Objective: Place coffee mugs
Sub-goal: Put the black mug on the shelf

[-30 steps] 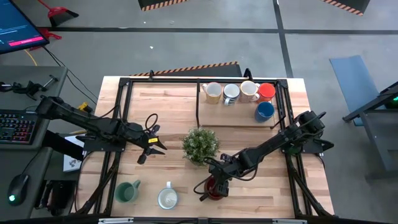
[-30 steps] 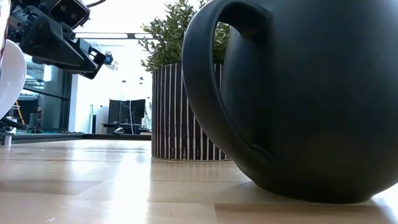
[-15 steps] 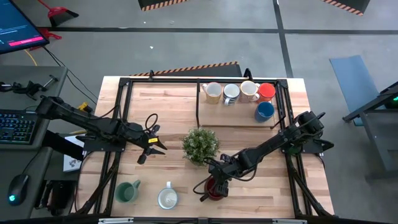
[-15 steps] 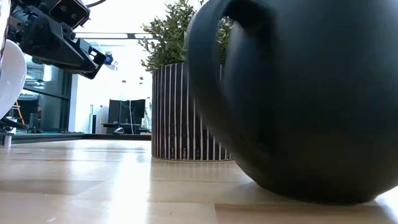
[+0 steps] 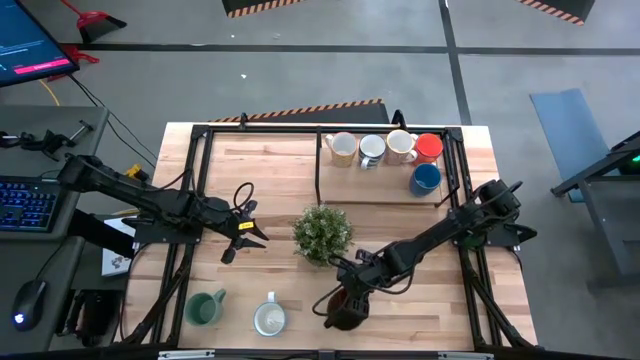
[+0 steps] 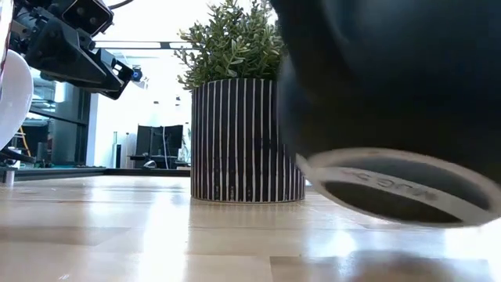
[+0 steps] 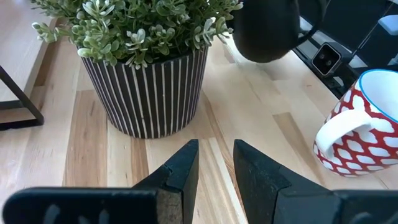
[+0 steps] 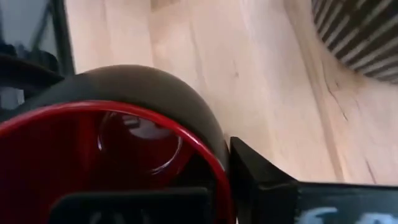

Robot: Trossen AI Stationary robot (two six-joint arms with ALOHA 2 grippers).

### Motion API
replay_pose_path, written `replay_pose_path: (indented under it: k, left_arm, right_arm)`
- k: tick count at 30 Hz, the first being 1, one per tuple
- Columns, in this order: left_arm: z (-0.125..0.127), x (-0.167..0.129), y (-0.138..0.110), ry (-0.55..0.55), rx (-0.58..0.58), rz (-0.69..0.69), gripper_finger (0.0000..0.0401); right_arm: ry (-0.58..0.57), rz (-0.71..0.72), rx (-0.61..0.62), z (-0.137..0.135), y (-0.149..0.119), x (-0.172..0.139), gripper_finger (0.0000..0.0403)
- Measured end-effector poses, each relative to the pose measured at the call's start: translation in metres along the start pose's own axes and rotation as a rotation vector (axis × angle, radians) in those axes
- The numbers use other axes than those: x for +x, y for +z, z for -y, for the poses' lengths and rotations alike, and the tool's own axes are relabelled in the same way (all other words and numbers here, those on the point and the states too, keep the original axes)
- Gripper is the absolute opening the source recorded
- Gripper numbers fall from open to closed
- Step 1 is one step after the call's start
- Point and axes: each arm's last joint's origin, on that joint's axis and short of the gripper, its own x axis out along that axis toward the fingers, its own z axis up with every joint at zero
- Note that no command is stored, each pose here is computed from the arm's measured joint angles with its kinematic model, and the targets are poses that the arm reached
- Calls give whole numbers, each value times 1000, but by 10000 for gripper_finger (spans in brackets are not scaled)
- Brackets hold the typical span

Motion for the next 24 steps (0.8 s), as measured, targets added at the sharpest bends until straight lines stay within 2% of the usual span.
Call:
replay_pose_path:
  k: [6,11,17,24]
  left_arm:
    - [0,0,0,1,0,0,90]
    - [0,0,0,2,0,1,90]
    - [0,0,0,12,0,3,90]
    - [0,0,0,12,0,3,90]
  right_arm:
    - [-98,-95,51,-3,-21,-12,2]
    - [-241,-92,78,-7,-35,-36,1]
    - [-546,-64,67,0,-43,-78,1]
    - [-865,45,46,17,-35,-124,0]
